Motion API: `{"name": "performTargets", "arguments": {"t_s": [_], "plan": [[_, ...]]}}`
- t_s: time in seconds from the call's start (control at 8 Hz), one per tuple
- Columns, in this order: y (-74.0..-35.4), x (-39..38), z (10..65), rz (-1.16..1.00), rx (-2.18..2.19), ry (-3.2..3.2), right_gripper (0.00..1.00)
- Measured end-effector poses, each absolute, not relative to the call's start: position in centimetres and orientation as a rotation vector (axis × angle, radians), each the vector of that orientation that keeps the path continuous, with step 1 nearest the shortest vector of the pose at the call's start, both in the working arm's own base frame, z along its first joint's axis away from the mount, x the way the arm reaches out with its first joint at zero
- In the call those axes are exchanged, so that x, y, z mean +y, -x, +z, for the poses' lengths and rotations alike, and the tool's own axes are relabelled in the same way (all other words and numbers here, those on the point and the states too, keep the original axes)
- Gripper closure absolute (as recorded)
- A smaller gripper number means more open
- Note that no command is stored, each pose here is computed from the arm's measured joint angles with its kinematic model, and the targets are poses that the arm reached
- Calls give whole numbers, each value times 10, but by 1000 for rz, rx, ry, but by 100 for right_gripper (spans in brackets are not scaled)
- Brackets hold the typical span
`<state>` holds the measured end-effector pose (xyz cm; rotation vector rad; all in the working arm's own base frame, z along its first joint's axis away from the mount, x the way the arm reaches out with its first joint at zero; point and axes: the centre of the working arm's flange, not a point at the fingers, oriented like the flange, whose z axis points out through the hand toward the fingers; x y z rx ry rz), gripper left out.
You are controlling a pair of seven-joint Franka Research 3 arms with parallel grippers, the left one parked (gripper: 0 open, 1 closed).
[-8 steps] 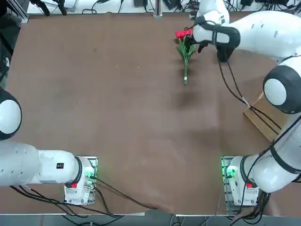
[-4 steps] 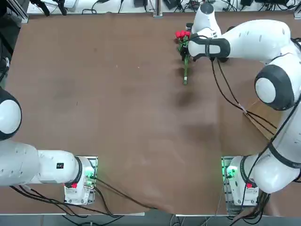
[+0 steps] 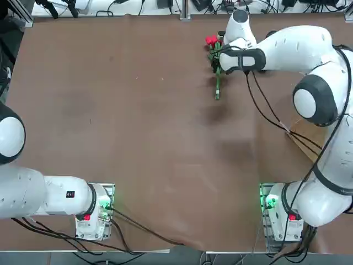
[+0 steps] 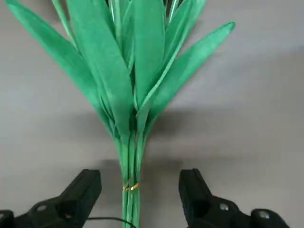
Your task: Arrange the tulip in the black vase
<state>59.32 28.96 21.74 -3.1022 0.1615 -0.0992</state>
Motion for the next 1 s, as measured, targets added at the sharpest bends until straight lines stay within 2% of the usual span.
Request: {"name": "performTargets", "arguments": {"t_s": [0.75,1.0], "plan": [[-614,295,190,-113,199,3104,6],[-617,293,185,-116,206,3107,14]]}}
